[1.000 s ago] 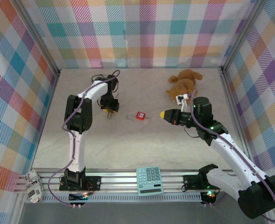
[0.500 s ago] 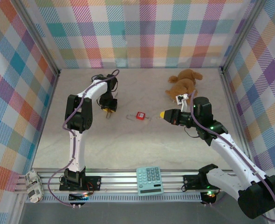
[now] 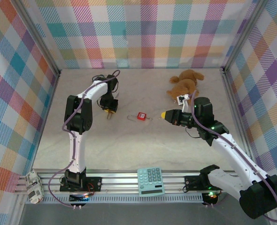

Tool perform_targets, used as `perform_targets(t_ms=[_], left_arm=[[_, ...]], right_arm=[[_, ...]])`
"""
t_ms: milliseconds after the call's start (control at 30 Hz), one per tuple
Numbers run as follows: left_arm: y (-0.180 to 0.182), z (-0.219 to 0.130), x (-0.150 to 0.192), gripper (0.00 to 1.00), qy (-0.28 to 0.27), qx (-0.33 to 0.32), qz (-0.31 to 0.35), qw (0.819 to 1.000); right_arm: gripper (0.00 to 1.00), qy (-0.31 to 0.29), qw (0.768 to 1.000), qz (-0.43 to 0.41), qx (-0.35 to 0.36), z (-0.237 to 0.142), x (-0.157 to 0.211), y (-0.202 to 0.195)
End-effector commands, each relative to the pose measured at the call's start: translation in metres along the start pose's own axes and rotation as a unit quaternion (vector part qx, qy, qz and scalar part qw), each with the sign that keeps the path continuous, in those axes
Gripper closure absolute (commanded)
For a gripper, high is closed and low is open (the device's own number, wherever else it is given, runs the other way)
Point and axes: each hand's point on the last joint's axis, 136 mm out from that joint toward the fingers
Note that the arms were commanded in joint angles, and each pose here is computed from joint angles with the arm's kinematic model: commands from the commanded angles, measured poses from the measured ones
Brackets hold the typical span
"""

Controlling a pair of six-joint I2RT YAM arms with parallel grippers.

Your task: Unlock with the key

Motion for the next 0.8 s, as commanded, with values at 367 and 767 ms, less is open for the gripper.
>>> perform_targets(t_ms=[367,767], left_arm=[[-0.048,-0.039,0.035,0.74,-0.055,0.093,0.036,0.993],[-0.111,-0.011,0.135,0.72,-0.001,0.045,0.148,0.988]], right_arm=[[0.97,0.001,1.000,-0.019,0.017,0.002,0.000,-0.009],[0.97,0.003,0.999,-0.026,0.032,-0.005,0.006,-0.012]])
Point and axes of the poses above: each hand's point on the last joint's axis, 136 mm out from that joint toward the fingers, its own z axis out along the fingers, its own y axis along the line the jaws close on, x = y × z, and after that the axes turned 14 degrees about -z, right-handed
